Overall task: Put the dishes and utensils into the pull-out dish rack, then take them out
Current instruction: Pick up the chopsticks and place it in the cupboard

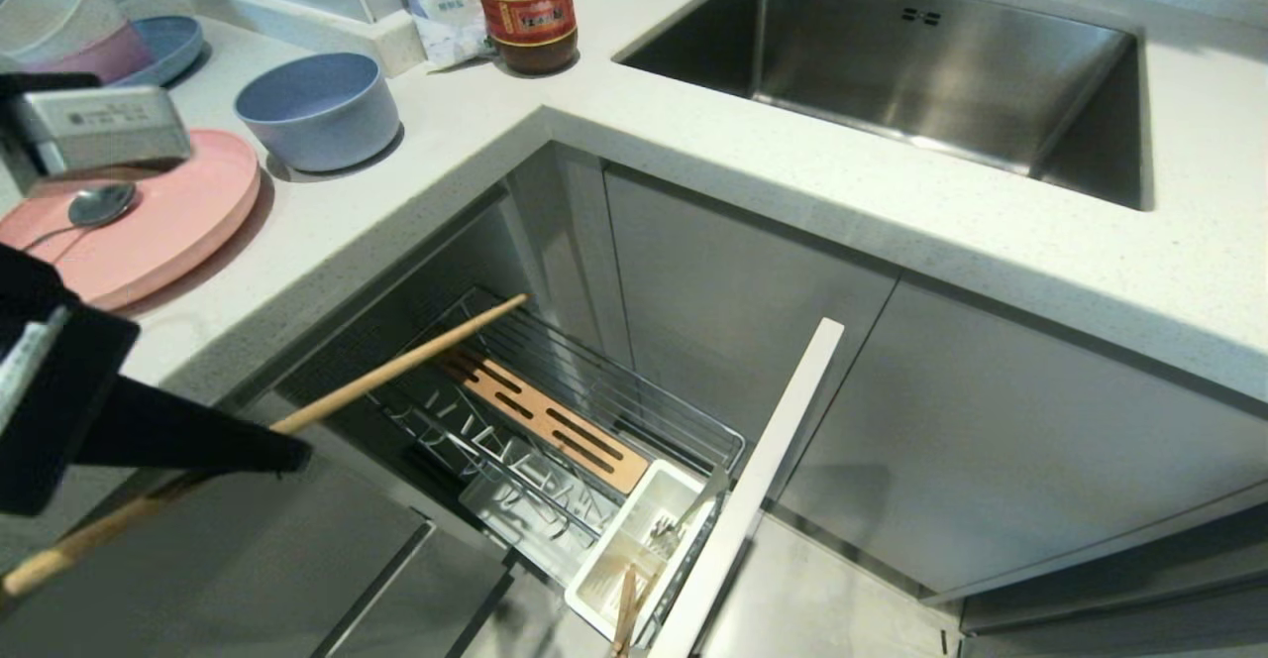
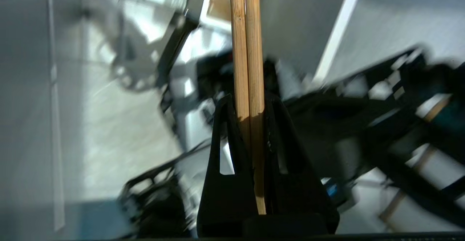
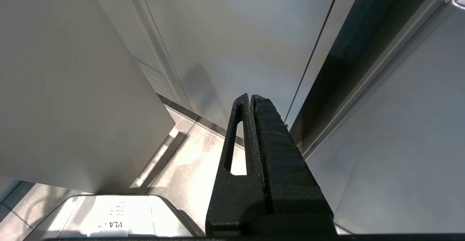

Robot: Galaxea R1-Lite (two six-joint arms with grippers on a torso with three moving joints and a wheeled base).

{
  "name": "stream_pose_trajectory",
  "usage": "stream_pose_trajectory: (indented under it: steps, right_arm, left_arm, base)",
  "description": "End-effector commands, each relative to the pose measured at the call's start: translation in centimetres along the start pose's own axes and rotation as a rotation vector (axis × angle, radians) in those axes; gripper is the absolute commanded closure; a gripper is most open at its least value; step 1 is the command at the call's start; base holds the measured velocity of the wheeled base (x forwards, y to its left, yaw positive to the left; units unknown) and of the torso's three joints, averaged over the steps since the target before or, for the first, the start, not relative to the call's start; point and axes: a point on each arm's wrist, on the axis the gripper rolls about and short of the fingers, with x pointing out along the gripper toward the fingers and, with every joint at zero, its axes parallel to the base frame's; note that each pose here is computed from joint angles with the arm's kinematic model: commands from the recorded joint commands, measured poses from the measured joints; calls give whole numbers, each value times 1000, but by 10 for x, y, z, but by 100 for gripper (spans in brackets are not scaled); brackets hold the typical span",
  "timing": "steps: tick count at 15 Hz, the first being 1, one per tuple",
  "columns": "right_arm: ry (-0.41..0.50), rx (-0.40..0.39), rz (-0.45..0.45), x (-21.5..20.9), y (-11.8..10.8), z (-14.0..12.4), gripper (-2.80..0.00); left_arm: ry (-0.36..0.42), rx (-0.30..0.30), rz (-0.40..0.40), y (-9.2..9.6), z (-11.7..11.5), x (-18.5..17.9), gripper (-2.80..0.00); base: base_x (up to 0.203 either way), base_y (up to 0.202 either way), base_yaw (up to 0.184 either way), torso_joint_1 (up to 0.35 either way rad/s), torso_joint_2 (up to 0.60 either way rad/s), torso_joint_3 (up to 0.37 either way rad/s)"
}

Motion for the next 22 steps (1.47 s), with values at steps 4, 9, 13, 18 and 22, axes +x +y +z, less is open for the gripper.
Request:
stream_pose_trajectory:
  steps: [4,9,13,18,22]
  right_arm:
    - [-3,0,-1,0,0,0,0]
    - [-3,0,1,0,0,0,0]
    - [-3,0,0,0,0,0,0]
    - [-3,0,1,0,0,0,0]
    - [-3,0,1,0,0,0,0]
  left_arm:
    - [204,161,53,-4,-10,33,0]
    - [333,379,90,-11,-33,70,0]
    - [311,493,162,-17,-45,98,0]
    - [403,538,218,-22,-50,121,0]
    - [498,572,253,-27,-55,142,0]
  base:
    - [0,0,0,0,0,0]
    - [0,0,0,0,0,0]
    - [0,0,0,0,0,0]
    - [0,0,0,0,0,0]
    - [0,0,0,0,0,0]
